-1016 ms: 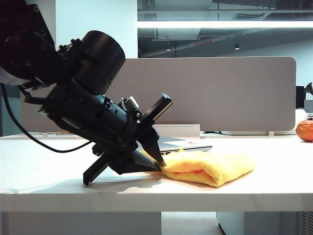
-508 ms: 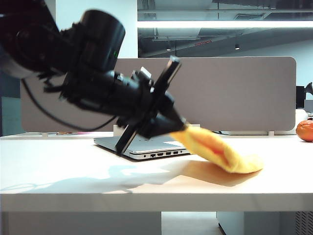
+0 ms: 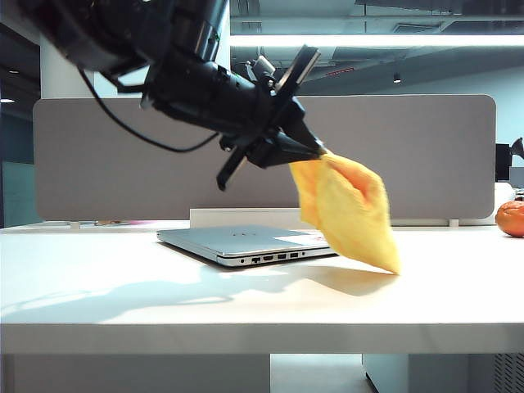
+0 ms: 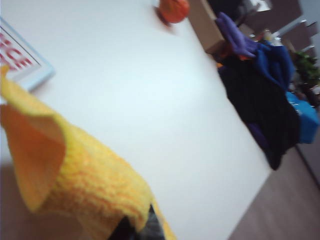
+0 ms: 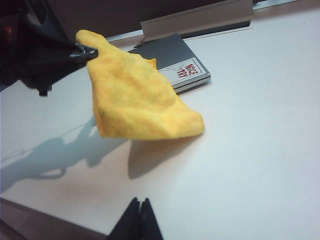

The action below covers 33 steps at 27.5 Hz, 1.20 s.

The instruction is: Pick up the yellow rag and put it over the laptop.

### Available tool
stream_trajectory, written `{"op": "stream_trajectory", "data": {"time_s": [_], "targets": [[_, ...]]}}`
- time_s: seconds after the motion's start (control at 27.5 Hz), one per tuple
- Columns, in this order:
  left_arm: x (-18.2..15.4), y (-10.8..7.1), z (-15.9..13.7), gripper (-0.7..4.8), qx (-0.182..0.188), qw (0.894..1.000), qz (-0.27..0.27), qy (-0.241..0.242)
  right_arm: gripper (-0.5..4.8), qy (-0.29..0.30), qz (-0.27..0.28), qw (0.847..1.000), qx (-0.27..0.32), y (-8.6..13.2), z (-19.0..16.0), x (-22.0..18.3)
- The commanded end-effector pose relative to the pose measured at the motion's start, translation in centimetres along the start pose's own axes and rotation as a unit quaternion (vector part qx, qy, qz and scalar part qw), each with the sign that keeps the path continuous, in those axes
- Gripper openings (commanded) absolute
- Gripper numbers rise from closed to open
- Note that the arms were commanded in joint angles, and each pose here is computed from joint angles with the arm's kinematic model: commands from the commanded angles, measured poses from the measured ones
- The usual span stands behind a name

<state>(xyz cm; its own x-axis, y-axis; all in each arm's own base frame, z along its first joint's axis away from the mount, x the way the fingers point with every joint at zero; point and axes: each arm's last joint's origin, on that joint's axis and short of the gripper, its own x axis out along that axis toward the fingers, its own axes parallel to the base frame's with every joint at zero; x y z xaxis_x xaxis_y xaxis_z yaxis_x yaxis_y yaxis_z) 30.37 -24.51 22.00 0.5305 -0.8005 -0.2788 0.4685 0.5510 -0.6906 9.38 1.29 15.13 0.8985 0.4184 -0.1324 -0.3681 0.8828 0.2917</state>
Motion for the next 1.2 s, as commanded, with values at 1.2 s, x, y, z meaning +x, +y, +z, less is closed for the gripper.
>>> {"op": "stream_trajectory", "data": {"time_s": [1.2], "targets": [[6.3,5.3,14.9,-0.06,0.072,0.993,0.065,-0.062,-0.06,-0.004,0.000,1.000,-0.002,0.0,0.0,0.0]]}}
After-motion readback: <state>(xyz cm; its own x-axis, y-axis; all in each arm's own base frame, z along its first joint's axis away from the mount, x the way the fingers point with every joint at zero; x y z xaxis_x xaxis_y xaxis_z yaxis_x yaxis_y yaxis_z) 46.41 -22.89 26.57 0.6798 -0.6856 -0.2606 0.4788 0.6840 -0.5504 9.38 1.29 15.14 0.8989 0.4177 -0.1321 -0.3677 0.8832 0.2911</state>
